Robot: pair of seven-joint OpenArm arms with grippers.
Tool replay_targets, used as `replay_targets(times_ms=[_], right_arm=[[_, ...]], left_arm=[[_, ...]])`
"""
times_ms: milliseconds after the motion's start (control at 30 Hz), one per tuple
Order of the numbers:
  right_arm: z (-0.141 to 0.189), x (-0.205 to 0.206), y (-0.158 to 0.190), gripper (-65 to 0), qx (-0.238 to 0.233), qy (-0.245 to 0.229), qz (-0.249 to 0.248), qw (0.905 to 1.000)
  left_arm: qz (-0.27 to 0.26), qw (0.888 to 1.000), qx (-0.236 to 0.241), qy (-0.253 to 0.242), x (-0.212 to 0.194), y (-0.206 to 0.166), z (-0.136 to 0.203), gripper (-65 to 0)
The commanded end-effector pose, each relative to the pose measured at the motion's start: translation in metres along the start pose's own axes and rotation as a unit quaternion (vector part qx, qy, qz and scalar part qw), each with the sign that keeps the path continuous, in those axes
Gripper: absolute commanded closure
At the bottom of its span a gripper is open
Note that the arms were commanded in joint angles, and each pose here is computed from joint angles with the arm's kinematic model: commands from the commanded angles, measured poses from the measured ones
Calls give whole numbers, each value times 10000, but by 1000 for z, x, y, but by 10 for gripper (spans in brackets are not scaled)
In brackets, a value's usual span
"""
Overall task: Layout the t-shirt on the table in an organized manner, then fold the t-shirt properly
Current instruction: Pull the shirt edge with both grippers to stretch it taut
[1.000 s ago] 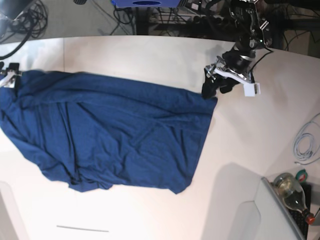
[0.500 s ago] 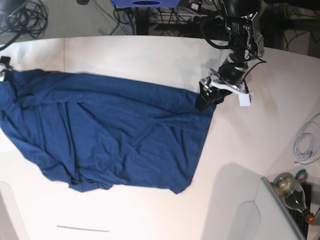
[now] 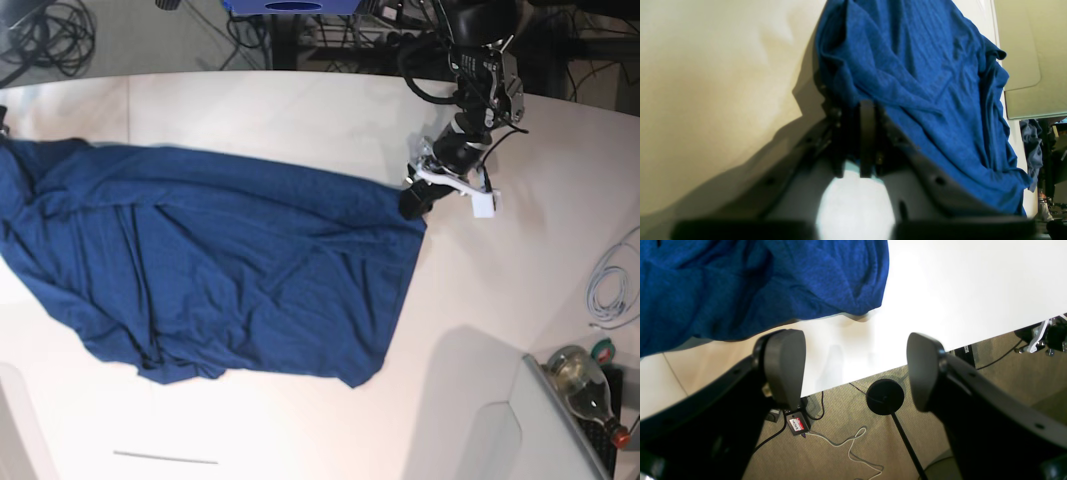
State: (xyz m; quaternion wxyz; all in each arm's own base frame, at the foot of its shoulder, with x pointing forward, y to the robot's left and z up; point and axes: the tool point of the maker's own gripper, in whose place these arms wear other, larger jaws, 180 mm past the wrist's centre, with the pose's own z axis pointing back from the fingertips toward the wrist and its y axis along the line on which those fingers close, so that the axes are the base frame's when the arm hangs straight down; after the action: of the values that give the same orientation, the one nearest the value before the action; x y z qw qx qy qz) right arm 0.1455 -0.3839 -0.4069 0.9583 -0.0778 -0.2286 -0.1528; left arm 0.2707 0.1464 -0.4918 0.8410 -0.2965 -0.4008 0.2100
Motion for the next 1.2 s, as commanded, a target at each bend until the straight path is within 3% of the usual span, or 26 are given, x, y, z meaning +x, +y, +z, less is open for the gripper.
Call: replay_targets(times_ms=[0, 100, 167, 233, 400, 733, 933, 1167], right_arm=[[4, 9, -5, -437, -50, -156, 41, 9999], [1, -8, 0, -444, 99, -167, -452, 9988], [-5, -17, 7, -483, 362, -199, -822, 9958], [-18, -30, 16, -512, 643, -63, -1062, 9922], [-49, -43, 28, -515, 1152, 311, -1534, 9809], [-73, -20, 32, -515, 1406, -161, -1951, 9705], [-91, -16, 25, -515, 1538, -275, -2344, 9595], [-93, -20, 24, -513, 1556, -242, -2418, 9575]], left_arm=[[66, 9998, 74, 185, -9, 3, 1, 0], [44, 9998, 72, 169, -7, 3, 1, 0], [54, 9998, 90, 192, -10, 5, 3, 0], [35, 9997, 96, 215, -11, 5, 4, 0], [34, 9997, 109, 215, -11, 7, 5, 0], [19, 9997, 120, 214, -10, 8, 5, 0], [-3, 9997, 140, 213, -8, 10, 6, 0], [-73, 9996, 186, 208, -3, 15, 9, 0]])
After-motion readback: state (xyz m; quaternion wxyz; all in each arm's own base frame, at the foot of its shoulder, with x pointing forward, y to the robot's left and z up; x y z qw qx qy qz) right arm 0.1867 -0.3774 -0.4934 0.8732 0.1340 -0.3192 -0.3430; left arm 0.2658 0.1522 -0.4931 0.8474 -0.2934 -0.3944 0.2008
